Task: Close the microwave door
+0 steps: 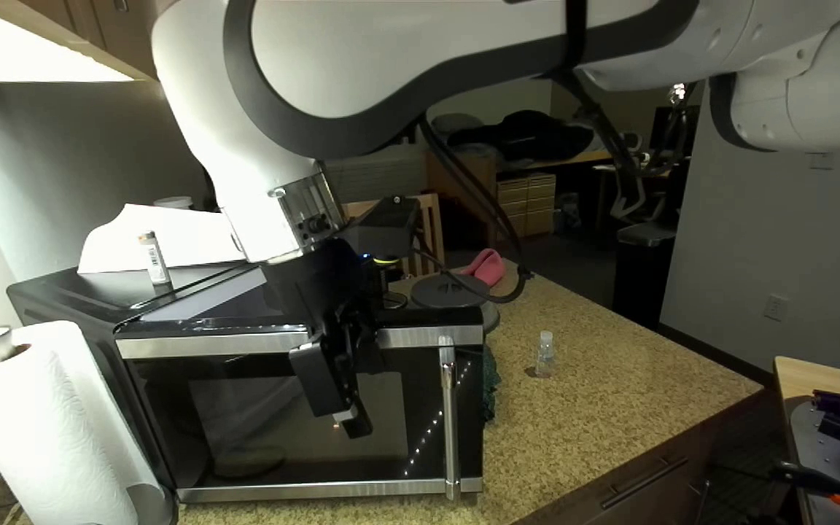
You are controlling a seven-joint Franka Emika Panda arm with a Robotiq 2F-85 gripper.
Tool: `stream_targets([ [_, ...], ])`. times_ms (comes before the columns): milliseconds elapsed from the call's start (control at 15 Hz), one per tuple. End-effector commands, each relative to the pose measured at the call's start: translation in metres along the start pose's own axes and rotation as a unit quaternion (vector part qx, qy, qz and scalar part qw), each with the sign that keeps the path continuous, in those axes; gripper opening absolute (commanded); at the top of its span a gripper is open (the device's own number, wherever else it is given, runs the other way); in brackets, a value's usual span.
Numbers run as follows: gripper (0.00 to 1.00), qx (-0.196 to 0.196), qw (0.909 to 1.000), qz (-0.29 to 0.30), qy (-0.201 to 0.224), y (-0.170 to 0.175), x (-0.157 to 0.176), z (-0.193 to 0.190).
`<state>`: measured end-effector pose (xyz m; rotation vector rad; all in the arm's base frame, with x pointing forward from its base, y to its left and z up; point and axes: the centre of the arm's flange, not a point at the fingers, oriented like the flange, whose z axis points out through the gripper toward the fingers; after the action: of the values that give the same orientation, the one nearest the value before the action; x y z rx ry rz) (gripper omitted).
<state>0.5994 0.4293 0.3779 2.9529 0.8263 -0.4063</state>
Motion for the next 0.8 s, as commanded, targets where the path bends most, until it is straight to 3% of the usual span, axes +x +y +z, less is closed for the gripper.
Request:
stream_targets([
  [0,1.0,0.002,0.9999,0.015,0.001,0.015,0.01,-0.001],
  [733,1.0,0.011,0.9975,0.07,0.006,0.084,0.004,-0.004],
])
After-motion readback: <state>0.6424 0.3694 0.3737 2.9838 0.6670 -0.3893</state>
